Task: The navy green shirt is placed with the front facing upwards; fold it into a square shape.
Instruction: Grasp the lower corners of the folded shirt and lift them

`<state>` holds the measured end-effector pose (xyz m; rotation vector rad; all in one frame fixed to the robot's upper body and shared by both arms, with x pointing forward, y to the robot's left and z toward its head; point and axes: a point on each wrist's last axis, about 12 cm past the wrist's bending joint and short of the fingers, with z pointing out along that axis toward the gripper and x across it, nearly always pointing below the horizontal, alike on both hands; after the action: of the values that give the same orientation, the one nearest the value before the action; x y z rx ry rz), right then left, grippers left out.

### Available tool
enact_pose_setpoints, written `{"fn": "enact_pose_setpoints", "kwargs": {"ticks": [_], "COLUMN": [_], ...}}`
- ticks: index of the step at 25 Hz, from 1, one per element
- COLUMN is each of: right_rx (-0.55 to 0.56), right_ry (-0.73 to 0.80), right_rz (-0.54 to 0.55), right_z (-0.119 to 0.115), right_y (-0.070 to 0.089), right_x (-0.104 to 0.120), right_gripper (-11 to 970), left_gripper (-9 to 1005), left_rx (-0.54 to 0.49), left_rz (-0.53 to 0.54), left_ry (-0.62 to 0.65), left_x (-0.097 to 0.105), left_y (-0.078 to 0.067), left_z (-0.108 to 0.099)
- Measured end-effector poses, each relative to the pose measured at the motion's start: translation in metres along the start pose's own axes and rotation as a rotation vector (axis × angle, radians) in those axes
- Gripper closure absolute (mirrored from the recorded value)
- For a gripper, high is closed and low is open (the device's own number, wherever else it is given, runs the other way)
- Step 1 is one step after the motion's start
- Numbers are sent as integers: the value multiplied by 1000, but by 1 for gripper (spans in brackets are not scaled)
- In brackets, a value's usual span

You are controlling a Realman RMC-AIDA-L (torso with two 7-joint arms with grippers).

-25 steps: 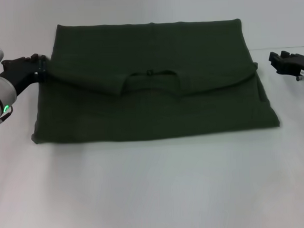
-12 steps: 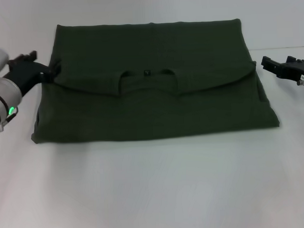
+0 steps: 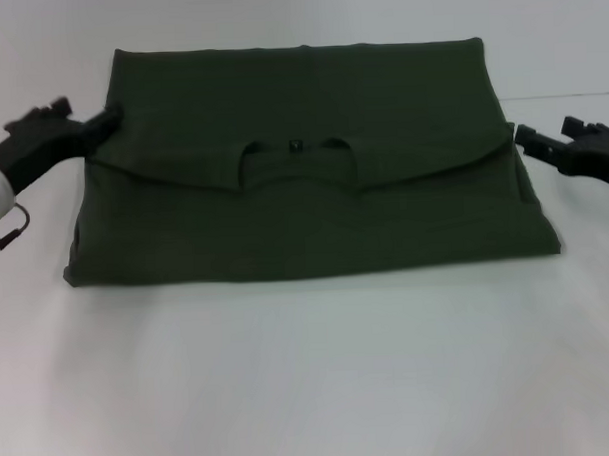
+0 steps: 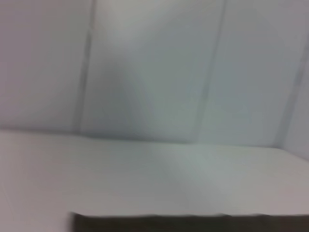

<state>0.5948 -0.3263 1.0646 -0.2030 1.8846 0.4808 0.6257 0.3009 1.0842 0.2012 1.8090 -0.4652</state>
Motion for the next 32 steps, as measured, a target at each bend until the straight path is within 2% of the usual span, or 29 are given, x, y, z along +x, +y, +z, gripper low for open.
{"fn": "enact_pose_setpoints", "kwargs": {"ticks": [3,5,7,9,15,18,23,32], "right_rx": [-57,-94,-116,-133,-158,-171,-188,-338], "right_ry": [2,0,-4,-7,-11,-13,-16,10], "right_rz": [-8,-1,4,12,22,21,17,-84], "right_z": [-13,-23,-31,-37,-43,-43,-41,-50], "right_y": [1,3,3,4,6,8,11,25], "right_x": [4,9,12,16,20,21,19,19], "right_gripper": [105,105,106,106,106,107,112,116], "left_gripper": [165,166,167,168,169,169,168,170], "left_rx": [93,169,190,195,94,61,71,108], "left_rz": [-48,-84,-88,-75,-47,-34,-9,25], "left_ry": [75,184,232,293,365,393,433,456], "left_x": [-4,-3,-1,3,19,23,26,27], "left_y": [1,3,4,8,26,30,27,18], "left_z": [-16,-33,-41,-51,-76,-78,-73,-64]}}
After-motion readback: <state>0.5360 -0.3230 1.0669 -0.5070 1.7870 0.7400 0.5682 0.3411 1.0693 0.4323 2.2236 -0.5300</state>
